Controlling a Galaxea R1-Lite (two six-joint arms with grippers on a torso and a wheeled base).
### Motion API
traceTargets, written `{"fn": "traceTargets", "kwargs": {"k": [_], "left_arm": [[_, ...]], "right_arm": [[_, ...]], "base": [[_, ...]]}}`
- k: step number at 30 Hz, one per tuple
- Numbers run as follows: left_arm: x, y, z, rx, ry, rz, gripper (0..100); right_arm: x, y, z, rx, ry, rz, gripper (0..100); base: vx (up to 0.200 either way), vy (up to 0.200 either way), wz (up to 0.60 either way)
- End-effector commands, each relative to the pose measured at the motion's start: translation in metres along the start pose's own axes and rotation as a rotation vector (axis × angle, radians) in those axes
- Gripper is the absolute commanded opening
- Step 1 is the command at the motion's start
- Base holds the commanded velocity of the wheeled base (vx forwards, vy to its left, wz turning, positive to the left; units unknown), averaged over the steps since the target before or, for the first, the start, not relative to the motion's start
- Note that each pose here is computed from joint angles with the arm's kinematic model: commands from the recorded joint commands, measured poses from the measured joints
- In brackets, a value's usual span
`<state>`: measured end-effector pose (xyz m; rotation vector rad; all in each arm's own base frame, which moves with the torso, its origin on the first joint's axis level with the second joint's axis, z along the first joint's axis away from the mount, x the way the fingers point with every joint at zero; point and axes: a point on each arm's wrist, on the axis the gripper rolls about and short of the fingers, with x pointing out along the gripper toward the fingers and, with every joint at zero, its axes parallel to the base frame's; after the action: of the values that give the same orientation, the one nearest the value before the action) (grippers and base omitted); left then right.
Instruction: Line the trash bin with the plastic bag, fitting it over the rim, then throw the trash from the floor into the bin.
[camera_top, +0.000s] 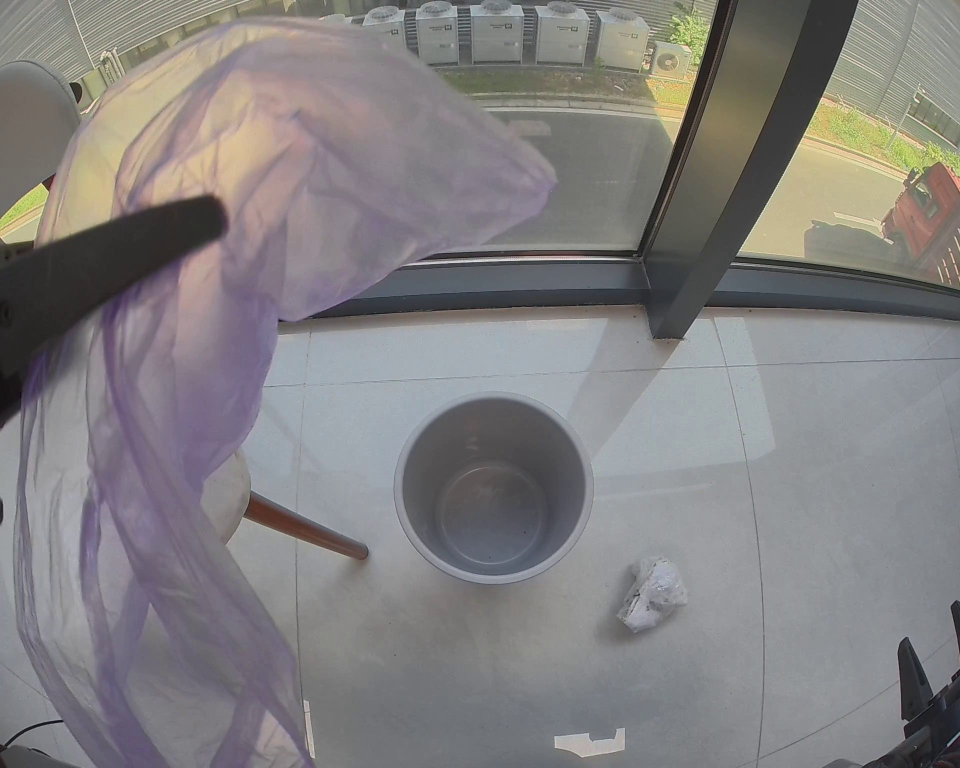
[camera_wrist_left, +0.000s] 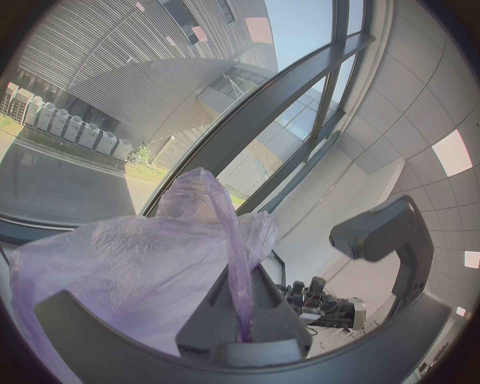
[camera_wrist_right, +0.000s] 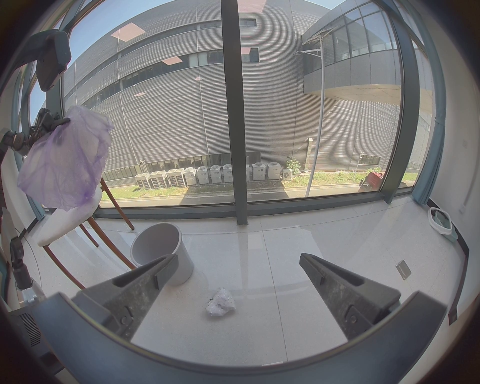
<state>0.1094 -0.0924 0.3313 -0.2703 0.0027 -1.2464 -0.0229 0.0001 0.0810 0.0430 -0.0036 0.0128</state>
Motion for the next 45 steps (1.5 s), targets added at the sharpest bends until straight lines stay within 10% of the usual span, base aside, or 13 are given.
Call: {"fn": "traceTargets", "kwargs": {"k": [1, 45], "left_arm": [[0.038, 0.017, -0.003, -0.039, -0.003, -0.056, 0], [0.083, 0.064, -0.049, 0.023, 0.071, 0.022, 0]], "right_arm": [[0.000, 0.000, -0.005, 0.000, 0.002, 0.001, 100], [0.000, 0.000, -0.005, 0.000, 0.002, 0.001, 100]], "base": [[0.000, 0.000, 0.00], [0.000, 0.000, 0.00]]}}
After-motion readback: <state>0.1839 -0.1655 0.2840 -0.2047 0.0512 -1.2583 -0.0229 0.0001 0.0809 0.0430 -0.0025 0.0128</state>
